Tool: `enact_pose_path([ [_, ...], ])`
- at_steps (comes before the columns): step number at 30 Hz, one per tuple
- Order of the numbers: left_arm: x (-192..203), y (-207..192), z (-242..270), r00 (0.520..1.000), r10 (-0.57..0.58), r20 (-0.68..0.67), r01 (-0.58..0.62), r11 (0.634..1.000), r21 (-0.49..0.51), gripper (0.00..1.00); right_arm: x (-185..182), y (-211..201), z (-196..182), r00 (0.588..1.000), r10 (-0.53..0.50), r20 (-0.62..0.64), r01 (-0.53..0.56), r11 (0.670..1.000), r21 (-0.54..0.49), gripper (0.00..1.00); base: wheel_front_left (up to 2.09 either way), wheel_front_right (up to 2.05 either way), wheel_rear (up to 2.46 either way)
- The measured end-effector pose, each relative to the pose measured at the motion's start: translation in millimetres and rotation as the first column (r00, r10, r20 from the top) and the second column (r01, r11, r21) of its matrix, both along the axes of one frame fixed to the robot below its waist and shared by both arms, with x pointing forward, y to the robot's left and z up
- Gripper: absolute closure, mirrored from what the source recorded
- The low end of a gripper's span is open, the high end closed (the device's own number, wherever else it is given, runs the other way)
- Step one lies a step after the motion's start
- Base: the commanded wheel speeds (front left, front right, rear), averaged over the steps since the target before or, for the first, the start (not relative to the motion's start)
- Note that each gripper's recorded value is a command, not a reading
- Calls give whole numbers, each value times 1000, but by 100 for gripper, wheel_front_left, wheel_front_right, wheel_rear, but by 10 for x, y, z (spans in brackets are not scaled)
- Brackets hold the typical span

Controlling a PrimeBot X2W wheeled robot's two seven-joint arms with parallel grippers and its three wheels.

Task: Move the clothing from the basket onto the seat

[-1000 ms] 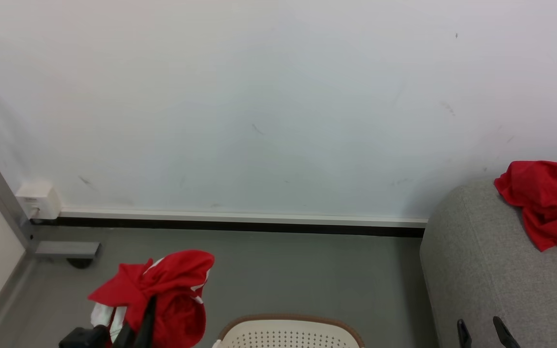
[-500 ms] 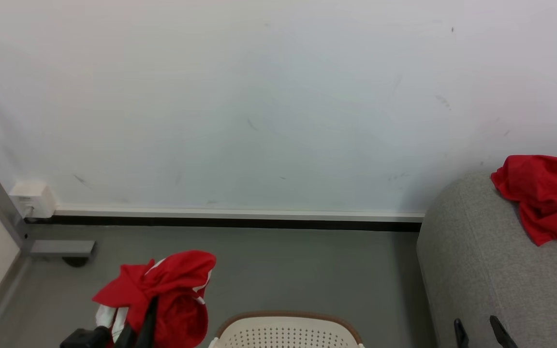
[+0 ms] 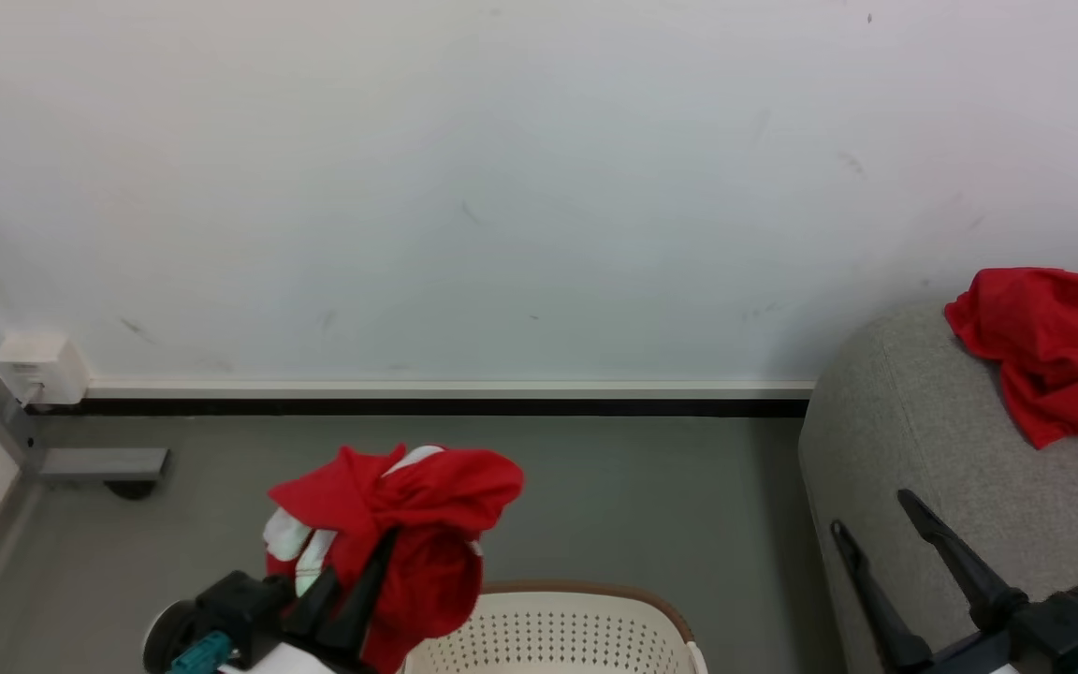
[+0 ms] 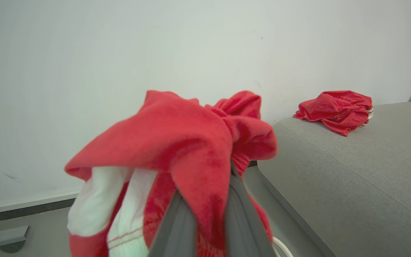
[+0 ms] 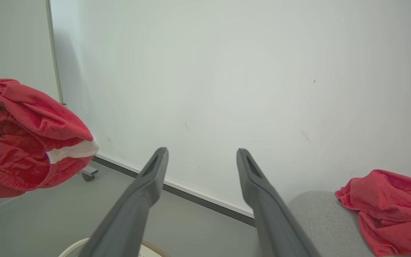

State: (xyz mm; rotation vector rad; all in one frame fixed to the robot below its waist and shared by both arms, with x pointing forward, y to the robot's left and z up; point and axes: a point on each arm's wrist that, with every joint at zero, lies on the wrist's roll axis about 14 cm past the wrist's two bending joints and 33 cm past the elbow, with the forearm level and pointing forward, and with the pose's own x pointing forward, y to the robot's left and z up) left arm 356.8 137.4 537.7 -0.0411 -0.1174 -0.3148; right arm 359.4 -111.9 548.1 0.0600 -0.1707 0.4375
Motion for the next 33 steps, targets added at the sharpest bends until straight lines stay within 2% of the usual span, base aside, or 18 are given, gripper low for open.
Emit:
enact_pose_path([
  [3,9,-190,51,997,-75,-2,75,997,32,100,-35,169,58,995,95,10,-95,995,-44,0,0,0,0],
  [8,1,-495,88,983,-181,-12,181,982,61,100,-160,512,78,968,252,-20,-252,963,-90,0,0,0,0],
  [16,-92,-1114,28,929,-368,-46,371,926,77,100,-329,898,75,914,403,-56,-406,907,-108,0,0,0,0],
  [24,-219,-1576,-77,851,-518,-83,524,843,119,100,-387,1032,-46,881,461,-106,-473,870,-143,0,0,0,0],
  [33,-189,-1690,-42,813,-577,-80,581,795,174,100,-371,939,-236,878,446,-171,-472,867,-160,0,0,0,0],
])
